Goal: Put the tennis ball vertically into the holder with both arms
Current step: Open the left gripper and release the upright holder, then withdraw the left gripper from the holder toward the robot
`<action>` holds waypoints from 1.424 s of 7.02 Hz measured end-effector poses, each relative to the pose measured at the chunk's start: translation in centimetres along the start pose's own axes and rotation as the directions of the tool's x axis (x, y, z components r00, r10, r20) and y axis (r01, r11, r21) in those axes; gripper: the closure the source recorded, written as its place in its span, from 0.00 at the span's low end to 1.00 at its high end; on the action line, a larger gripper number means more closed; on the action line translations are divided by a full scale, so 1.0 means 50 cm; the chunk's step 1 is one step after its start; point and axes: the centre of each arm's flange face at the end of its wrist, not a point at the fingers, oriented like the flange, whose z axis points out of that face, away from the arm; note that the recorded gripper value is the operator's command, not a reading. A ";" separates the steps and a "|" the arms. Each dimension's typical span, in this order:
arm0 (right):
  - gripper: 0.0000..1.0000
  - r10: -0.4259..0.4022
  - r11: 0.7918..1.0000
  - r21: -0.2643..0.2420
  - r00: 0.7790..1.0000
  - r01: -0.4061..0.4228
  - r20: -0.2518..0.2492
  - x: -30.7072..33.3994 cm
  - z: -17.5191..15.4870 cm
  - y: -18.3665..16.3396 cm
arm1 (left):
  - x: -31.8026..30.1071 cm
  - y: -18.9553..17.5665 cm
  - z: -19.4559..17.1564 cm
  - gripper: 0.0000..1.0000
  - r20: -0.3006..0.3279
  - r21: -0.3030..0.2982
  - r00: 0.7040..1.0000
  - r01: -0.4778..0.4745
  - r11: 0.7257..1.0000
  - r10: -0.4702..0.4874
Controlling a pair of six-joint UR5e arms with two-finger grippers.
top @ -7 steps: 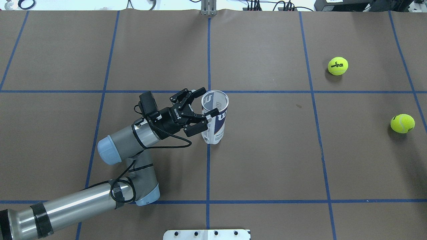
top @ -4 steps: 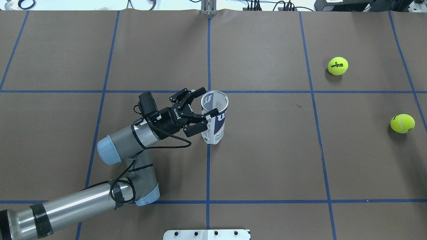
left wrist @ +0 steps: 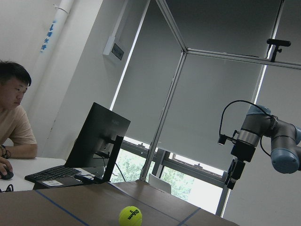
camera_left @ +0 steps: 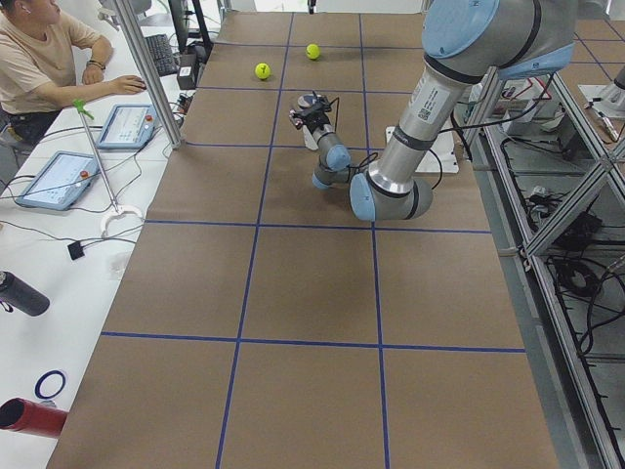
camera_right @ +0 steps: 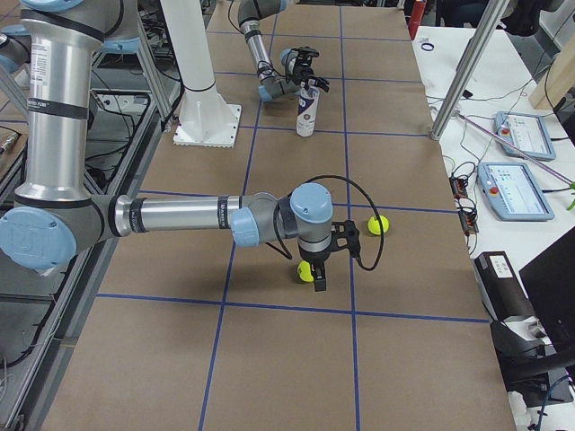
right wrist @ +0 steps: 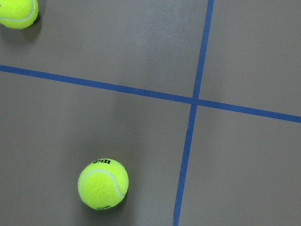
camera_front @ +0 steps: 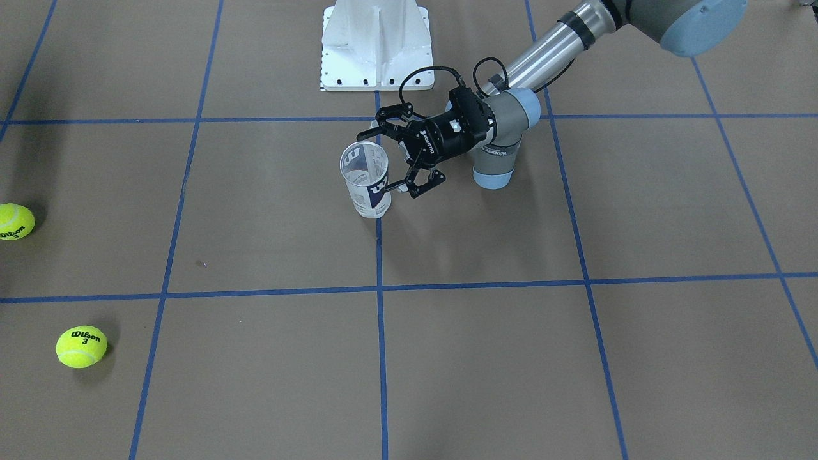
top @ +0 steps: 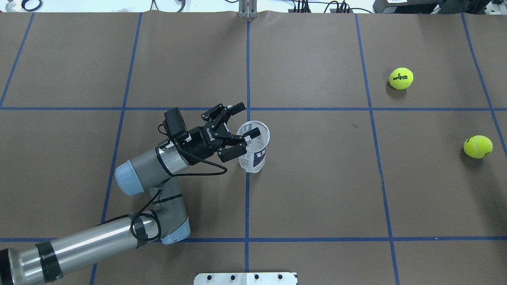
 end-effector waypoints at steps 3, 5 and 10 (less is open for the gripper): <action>0.00 0.000 1.000 0.000 1.000 0.000 0.000 0.000 0.000 0.000 | 0.000 -0.004 0.000 0.01 -0.003 0.006 1.000 0.000 1.000 0.000; 0.00 0.000 1.000 -0.001 1.000 0.000 0.000 0.000 0.000 0.001 | 0.010 -0.023 0.003 0.01 -0.019 0.031 1.000 0.005 1.000 -0.005; 0.00 -0.004 1.000 -0.001 1.000 0.004 0.000 -0.001 0.001 0.000 | -0.077 -0.135 -0.061 0.00 -0.139 -0.050 0.975 -0.180 0.982 0.171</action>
